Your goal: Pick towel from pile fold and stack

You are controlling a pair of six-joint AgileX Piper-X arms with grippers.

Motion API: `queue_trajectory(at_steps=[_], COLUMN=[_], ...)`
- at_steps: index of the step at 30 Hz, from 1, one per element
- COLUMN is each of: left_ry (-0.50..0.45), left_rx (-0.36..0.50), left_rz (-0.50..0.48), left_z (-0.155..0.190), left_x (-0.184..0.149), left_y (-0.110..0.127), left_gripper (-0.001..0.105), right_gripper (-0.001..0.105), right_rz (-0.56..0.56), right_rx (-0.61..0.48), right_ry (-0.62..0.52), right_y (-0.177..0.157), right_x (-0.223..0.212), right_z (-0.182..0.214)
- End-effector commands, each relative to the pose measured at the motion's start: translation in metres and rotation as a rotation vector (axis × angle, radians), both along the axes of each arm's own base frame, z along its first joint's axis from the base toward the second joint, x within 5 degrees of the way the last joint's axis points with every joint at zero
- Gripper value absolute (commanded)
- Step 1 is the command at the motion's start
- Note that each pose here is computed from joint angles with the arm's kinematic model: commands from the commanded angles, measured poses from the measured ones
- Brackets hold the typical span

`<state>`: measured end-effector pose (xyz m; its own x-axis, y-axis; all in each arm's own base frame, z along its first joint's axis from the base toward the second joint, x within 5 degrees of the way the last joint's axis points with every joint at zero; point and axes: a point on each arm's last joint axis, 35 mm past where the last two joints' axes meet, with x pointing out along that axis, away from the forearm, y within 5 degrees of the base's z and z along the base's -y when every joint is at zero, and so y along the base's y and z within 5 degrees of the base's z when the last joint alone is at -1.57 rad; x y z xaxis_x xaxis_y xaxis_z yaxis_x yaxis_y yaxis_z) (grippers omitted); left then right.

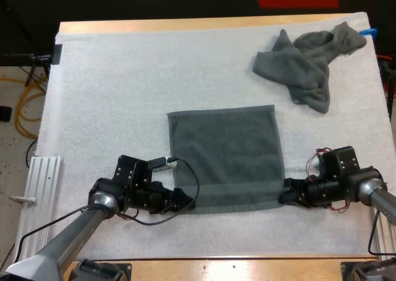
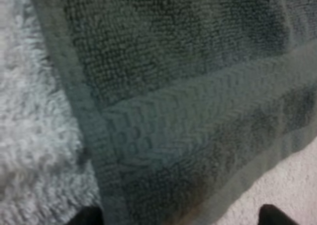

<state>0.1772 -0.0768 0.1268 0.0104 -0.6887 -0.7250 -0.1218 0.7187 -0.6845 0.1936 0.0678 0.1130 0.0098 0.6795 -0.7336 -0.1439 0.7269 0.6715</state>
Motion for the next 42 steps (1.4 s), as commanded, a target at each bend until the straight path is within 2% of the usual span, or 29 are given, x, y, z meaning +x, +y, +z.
queue_trajectory(at_steps=[1,4,7,9,16,20,23,26,29,33,39,42], left_ry=[0.027,0.028,0.026,0.013,0.023,0.031,-0.017,-0.075,-0.108,-0.177,-0.177,-0.174], left_rx=[0.030,0.032,0.041,0.062,0.032,0.047,0.003,0.003,-0.017,-0.083,-0.189,-0.233], left_rz=[0.002,0.002,0.005,0.004,-0.018,-0.058,-0.048,-0.030,0.009,0.087,0.229,0.269], left_z=[-0.008,-0.008,-0.008,-0.008,0.000,0.014,0.029,0.038,0.041,0.043,0.031,0.025], left_x=[-0.003,-0.003,-0.003,-0.003,-0.007,-0.022,-0.026,-0.026,-0.020,-0.003,0.029,0.046], left_y=[0.001,0.001,0.001,0.002,0.002,0.006,0.006,0.008,0.008,0.010,0.021,0.027], left_gripper=[0.053,0.038,0.018,0.000,0.000,0.000,0.000,0.000,0.000,0.000,0.000,0.000], right_gripper=[0.000,0.000,0.000,0.000,0.000,0.000,0.000,0.000,0.000,0.000,0.000,0.000], right_rz=[0.008,0.008,0.008,0.008,0.003,0.003,0.002,-0.028,-0.126,-0.244,-0.365,-0.382], right_rx=[0.002,0.002,0.002,0.002,-0.002,-0.004,0.002,-0.001,-0.018,0.053,0.159,0.174], right_ry=[-0.005,-0.005,-0.005,-0.005,0.016,-0.007,-0.038,-0.087,-0.131,-0.208,-0.266,-0.265], right_y=[0.000,0.000,0.000,0.000,-0.001,-0.004,-0.006,-0.008,-0.008,-0.003,0.004,0.007], right_x=[0.000,0.000,0.000,0.000,-0.007,-0.018,-0.028,-0.032,-0.024,-0.002,0.030,0.043], right_z=[0.000,0.000,0.000,0.000,0.009,0.031,0.048,0.061,0.066,0.070,0.064,0.055])
